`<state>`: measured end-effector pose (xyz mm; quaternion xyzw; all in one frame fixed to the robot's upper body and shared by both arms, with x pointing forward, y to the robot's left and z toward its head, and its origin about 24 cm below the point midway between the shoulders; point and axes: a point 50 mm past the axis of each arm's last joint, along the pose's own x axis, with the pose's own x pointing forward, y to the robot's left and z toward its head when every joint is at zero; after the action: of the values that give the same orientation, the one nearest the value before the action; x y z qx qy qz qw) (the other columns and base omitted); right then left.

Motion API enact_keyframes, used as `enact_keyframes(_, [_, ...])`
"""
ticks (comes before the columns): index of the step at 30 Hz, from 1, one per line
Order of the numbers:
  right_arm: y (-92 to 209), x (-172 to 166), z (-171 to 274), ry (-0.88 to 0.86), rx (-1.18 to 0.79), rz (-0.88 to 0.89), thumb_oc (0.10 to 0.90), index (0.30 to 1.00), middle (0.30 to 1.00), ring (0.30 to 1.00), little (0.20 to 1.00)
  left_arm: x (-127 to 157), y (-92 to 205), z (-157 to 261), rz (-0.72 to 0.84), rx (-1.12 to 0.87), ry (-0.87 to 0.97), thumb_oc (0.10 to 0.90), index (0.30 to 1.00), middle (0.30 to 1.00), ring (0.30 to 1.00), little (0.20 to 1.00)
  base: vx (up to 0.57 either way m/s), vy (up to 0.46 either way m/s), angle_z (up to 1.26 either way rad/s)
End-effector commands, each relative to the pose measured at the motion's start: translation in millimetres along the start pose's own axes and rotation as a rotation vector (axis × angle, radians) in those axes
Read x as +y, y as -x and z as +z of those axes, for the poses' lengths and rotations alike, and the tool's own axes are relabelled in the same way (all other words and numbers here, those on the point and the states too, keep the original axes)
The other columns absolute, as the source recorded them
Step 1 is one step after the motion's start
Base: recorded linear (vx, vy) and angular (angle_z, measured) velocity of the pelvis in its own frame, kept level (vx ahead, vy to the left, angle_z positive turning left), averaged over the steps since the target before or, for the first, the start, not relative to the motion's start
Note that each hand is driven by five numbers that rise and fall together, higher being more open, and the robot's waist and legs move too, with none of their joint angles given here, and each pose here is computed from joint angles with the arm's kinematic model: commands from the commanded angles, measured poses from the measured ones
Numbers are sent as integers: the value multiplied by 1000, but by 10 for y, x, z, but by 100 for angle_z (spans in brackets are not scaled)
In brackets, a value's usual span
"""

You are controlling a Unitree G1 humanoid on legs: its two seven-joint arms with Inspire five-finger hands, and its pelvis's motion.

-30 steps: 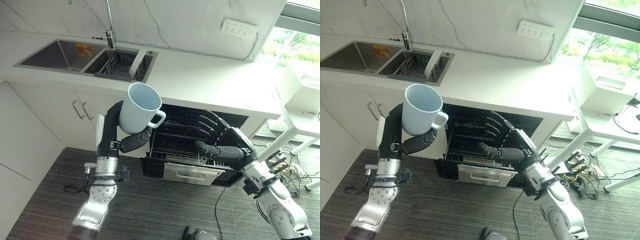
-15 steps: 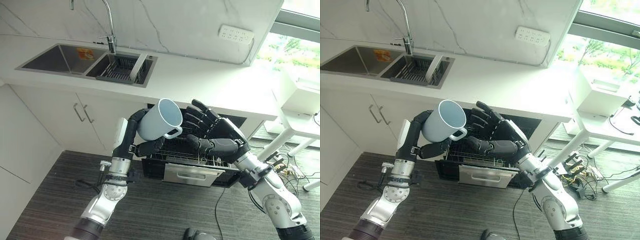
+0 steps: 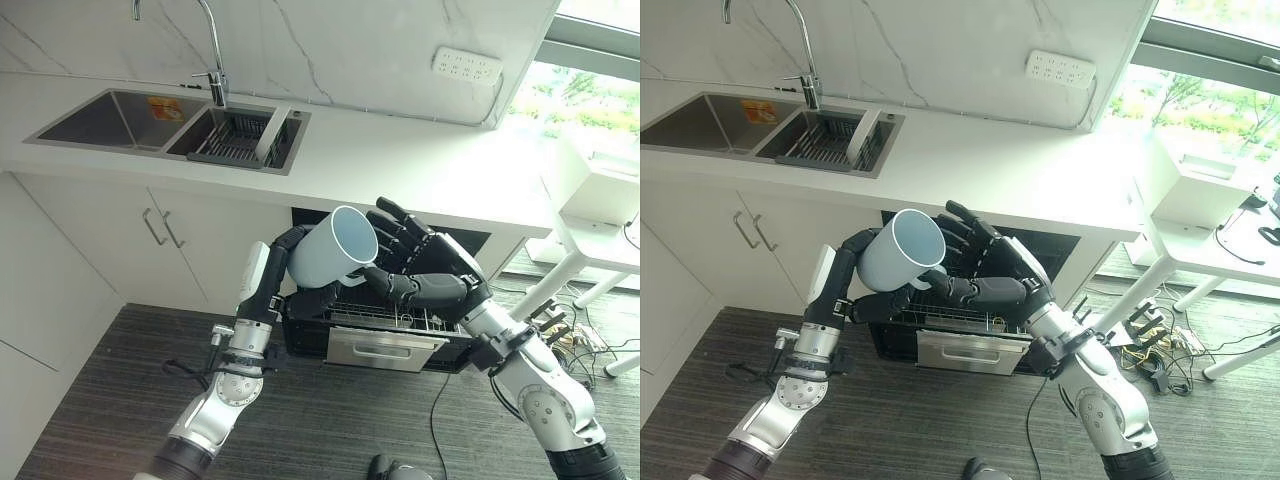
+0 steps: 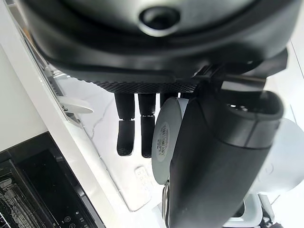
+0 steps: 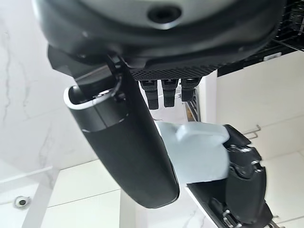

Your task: Place the dishes in the dishwasher.

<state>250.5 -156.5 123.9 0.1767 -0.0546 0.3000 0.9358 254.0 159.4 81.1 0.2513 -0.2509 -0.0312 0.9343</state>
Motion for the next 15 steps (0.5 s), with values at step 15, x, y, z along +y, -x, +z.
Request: enact_keyframes(15, [-175,137,416,104,-197,86,800,900,900,900,900,37,-334,597,12,-377,71,400,300,300,300,300,0,0,0])
